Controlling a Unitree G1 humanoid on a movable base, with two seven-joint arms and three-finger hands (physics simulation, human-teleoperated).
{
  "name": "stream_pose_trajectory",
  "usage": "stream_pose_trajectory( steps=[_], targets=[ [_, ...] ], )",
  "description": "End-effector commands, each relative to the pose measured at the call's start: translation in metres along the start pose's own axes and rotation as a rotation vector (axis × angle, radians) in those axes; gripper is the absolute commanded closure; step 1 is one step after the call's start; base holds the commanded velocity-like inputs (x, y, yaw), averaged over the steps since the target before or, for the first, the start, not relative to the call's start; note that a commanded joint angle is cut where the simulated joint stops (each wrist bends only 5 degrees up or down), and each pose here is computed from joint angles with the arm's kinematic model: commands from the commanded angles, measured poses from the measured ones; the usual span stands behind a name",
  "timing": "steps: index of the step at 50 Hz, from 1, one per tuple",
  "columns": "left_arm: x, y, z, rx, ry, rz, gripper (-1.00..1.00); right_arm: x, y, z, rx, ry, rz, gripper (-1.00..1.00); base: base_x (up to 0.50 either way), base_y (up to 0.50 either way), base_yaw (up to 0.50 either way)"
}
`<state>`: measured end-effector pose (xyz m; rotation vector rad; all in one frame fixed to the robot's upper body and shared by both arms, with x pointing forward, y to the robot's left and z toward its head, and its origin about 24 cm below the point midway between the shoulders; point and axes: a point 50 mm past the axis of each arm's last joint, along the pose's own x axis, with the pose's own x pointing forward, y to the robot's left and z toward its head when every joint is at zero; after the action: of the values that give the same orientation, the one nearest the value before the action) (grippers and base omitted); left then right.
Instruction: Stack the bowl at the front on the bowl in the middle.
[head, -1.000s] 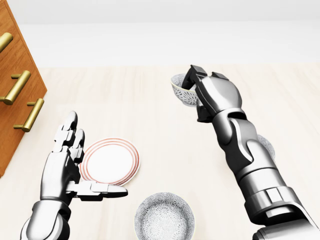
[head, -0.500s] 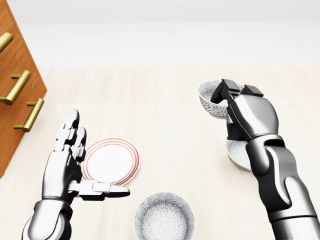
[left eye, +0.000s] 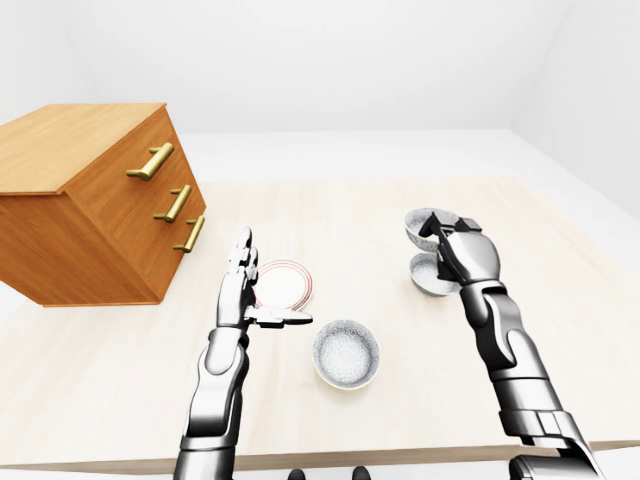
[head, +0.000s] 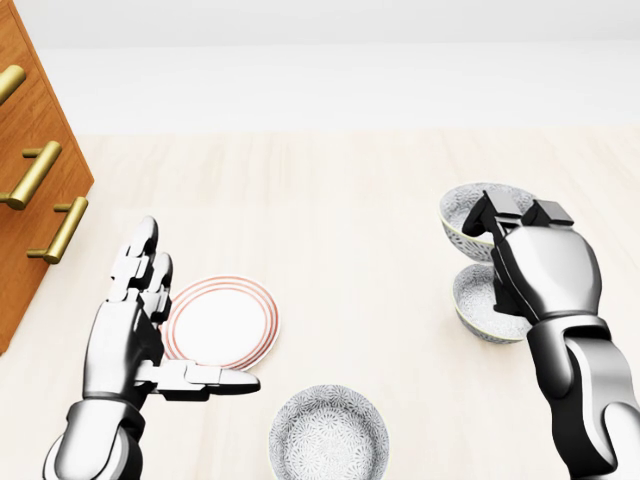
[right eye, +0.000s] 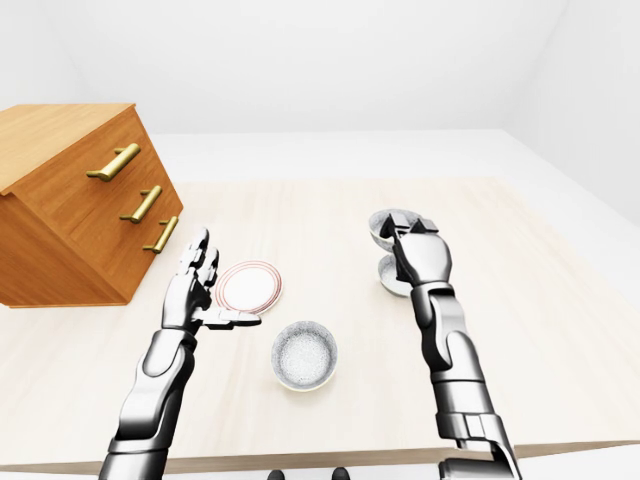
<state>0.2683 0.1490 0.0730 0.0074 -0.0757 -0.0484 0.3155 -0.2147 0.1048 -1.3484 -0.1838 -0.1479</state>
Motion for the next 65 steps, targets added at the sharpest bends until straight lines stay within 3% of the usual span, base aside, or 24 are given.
stream_pose_trajectory(
  steps=[1, 24, 51, 53, 65],
  targets=[
    [-0.001, 0.001, 0.003, 0.0, -0.014, 0.002, -1.0, -0.015, 0.004, -0.01, -0.121, 0.021, -0.019, 1.0, 0.0, 0.0, 0.0],
    [0.0, 0.001, 0.006, 0.0, -0.024, -0.001, -1.0, -0.032, 0.017, -0.013, -0.133, 0.038, 0.001, 1.0, 0.0, 0.0, 0.0],
    [0.0, -0.001, 0.005, 0.001, -0.02, -0.002, -1.0, -0.032, 0.035, -0.017, -0.18, 0.033, 0.029, 1.0, 0.0, 0.0, 0.0],
    [0.0, 0.0, 0.005, 0.0, -0.021, 0.0, -1.0, -0.035, 0.037, -0.016, -0.196, 0.026, 0.054, -1.0, 0.0, 0.0, 0.0],
    [-0.001, 0.0, 0.003, -0.001, -0.013, 0.0, -1.0, -0.04, 0.026, -0.01, -0.169, 0.021, 0.035, -1.0, 0.0, 0.0, 0.0]
  ],
)
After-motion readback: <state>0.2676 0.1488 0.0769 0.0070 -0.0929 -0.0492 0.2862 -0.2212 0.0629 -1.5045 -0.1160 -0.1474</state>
